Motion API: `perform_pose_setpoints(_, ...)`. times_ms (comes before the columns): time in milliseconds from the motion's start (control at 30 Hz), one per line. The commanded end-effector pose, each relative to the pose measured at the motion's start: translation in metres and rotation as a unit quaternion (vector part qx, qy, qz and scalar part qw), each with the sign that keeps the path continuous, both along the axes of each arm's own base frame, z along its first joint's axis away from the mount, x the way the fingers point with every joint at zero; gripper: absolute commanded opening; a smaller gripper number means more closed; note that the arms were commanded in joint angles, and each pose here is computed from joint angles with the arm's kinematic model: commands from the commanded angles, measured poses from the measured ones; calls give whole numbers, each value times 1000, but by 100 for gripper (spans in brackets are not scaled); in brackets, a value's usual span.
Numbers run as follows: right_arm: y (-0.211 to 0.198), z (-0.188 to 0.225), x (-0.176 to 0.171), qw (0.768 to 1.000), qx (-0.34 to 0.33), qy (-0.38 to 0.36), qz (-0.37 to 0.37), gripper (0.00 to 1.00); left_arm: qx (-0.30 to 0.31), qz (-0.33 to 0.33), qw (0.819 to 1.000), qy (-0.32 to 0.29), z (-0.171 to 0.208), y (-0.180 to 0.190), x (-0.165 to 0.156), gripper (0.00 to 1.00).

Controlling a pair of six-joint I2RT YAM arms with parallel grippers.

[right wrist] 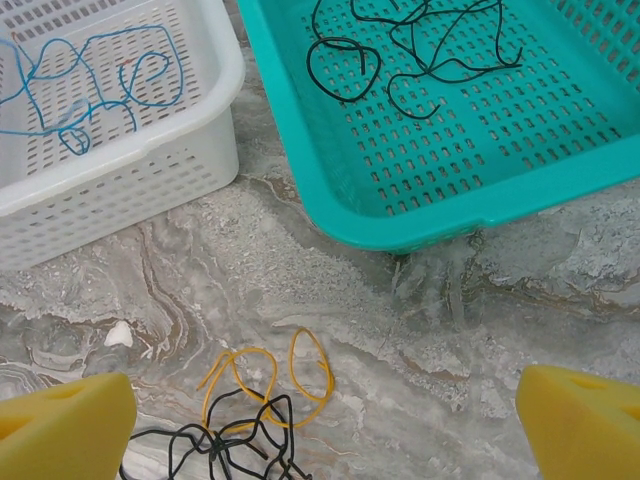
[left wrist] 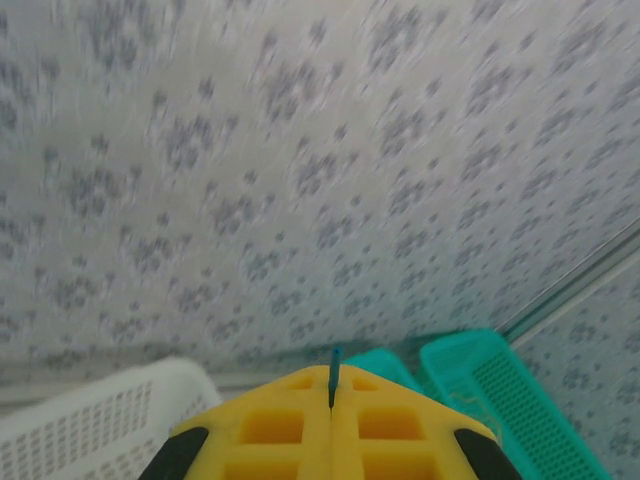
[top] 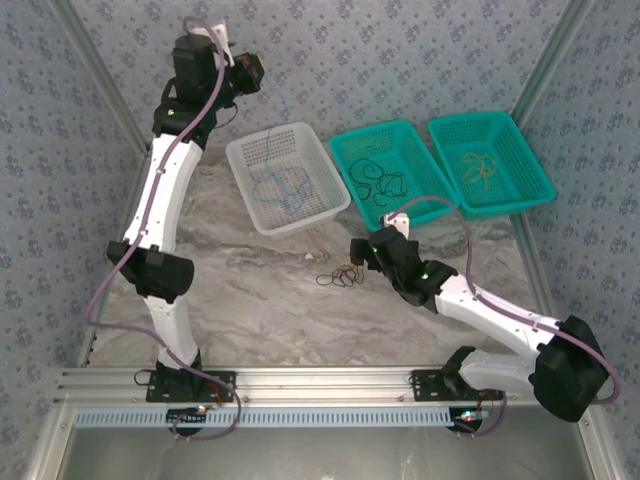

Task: Untangle the cables

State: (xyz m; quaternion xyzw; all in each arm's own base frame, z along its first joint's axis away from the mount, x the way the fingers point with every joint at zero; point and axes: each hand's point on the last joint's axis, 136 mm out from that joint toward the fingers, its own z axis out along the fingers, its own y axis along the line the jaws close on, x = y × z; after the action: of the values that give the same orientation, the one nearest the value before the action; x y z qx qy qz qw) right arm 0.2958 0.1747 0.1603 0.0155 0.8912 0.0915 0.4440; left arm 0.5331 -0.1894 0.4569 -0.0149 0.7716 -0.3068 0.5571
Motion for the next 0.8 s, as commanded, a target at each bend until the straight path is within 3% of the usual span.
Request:
perform_pose_setpoints(0, -1, -2, 0, 1000, 3, 9, -6, 100, -3, -12, 999, 32, -33, -6, 12, 0)
perform_pose_setpoints(267, 4, 1, 3, 1000, 22, 12, -7, 100, 15, -6, 988, 151, -135, -8, 13, 0)
perform_pose_setpoints(433, 11, -1, 7, 998, 51, 39, 6, 100, 66, 31, 974, 215, -191, 0, 3, 0)
perform_pose_setpoints(567, 19, -3, 7, 997, 32, 61, 31, 100, 115, 34, 964, 239, -221, -6, -5, 8)
perform_pose_setpoints(633, 18, -4, 8, 997, 29, 64, 24, 100, 145, 49, 955, 254, -234, -4, -7, 20)
perform_pose_setpoints(700, 15, -4, 9, 997, 31, 63, 14, 100, 158, 59, 951, 260, -238, -2, -8, 46)
perform_pose_setpoints(767, 13, -5, 9, 998, 31, 62, 12, 100, 160, 65, 951, 257, -236, 0, -9, 61)
